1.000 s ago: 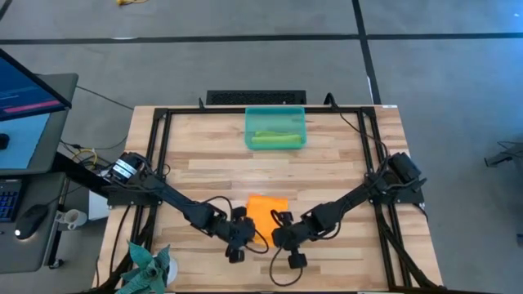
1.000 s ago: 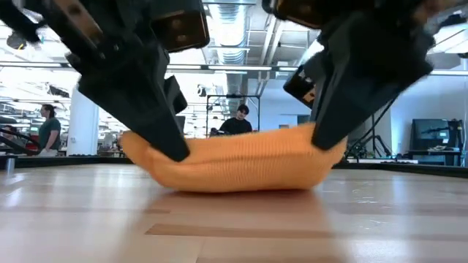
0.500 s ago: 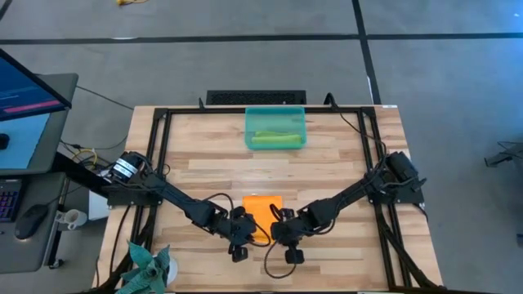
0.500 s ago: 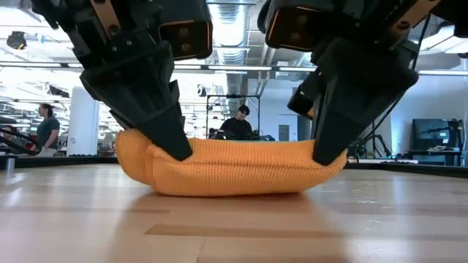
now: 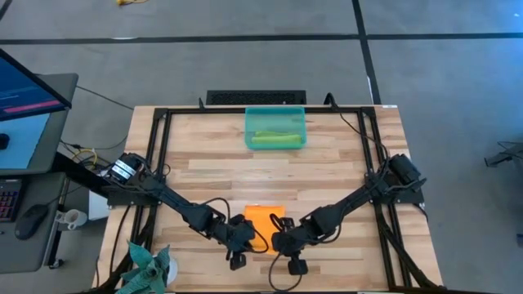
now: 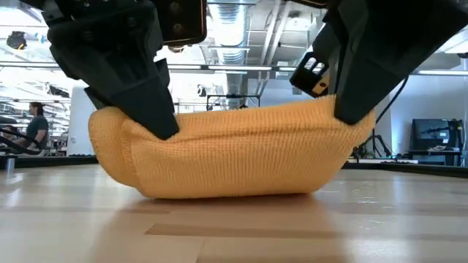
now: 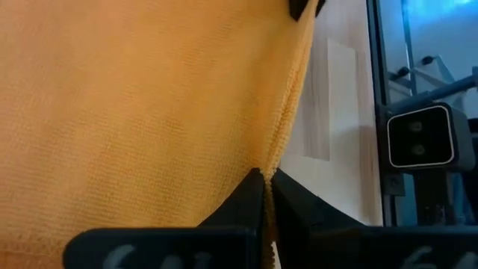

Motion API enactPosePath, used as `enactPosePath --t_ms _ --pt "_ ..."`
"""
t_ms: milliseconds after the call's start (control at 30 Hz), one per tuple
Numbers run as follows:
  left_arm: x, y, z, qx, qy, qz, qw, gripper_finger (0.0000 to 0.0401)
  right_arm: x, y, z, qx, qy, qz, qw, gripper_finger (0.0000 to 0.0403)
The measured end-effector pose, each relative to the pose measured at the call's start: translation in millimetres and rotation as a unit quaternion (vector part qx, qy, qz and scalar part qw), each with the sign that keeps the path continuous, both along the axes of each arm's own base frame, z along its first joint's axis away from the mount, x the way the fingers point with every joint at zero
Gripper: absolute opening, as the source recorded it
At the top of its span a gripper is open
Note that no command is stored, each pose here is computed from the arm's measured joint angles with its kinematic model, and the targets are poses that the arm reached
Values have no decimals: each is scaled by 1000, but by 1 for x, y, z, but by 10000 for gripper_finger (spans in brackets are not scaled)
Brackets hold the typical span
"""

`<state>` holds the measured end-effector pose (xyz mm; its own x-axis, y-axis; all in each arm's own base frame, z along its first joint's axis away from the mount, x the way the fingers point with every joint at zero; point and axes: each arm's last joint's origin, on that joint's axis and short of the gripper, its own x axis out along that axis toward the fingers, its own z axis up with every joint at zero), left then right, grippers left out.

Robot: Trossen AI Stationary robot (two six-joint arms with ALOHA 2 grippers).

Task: Roll microfiber towels into tight, uniform cylinder then place into a basket
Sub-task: Roll the yellow microfiber towel

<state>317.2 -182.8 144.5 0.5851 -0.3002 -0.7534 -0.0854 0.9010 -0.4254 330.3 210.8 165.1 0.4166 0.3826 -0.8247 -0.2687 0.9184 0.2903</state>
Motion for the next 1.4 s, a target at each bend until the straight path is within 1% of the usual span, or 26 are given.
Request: enactPosePath --t_ms 100,233,333,433,500,633,700,767,800,833,900,933,1000,1133,1200,1400 --pt "0 1 0 7 0 5 1000 6 2 -3 -1 -4 3 -13 1000 9" --pt "1 8 -3 29 7 27 999 6 6 -17 -4 -16 22 -68 997 18" --pt "2 13 -4 35 11 37 999 6 9 -26 -5 -19 30 -98 995 15" --pt "1 14 -4 38 15 43 998 6 10 -27 -5 -22 33 -104 994 8" --pt "1 12 -4 33 13 39 999 6 7 -23 -5 -17 36 -95 995 8" --pt "0 0 0 -15 13 2 1000 6 -1 -1 -2 9 34 -59 998 15" --pt "-3 -9 2 -29 3 -15 999 6 -5 9 2 9 25 -38 999 15" --pt "-4 -11 3 -25 -3 -14 1000 6 -6 12 4 -2 10 -9 1000 12" --pt "-4 -10 2 -13 -4 -3 1000 6 -6 12 4 -11 3 0 1000 10" --pt "-3 -6 1 5 -4 21 1000 6 -5 9 3 -25 0 -1 1000 9" --pt "-2 5 -4 34 6 74 997 6 -3 -1 0 -49 6 -28 998 8" --pt "0 10 -8 39 16 94 995 6 0 -6 -1 -46 13 -46 998 8" --pt "2 20 -13 46 35 110 992 6 4 -19 -5 -36 31 -86 995 11" --pt "8 31 -24 53 57 124 989 6 5 -36 -16 -30 61 -140 988 13" --pt "10 34 -29 51 66 125 989 6 5 -39 -17 -30 63 -148 987 11" --pt "10 33 -29 51 65 117 990 6 9 -44 -17 -21 60 -179 982 12"
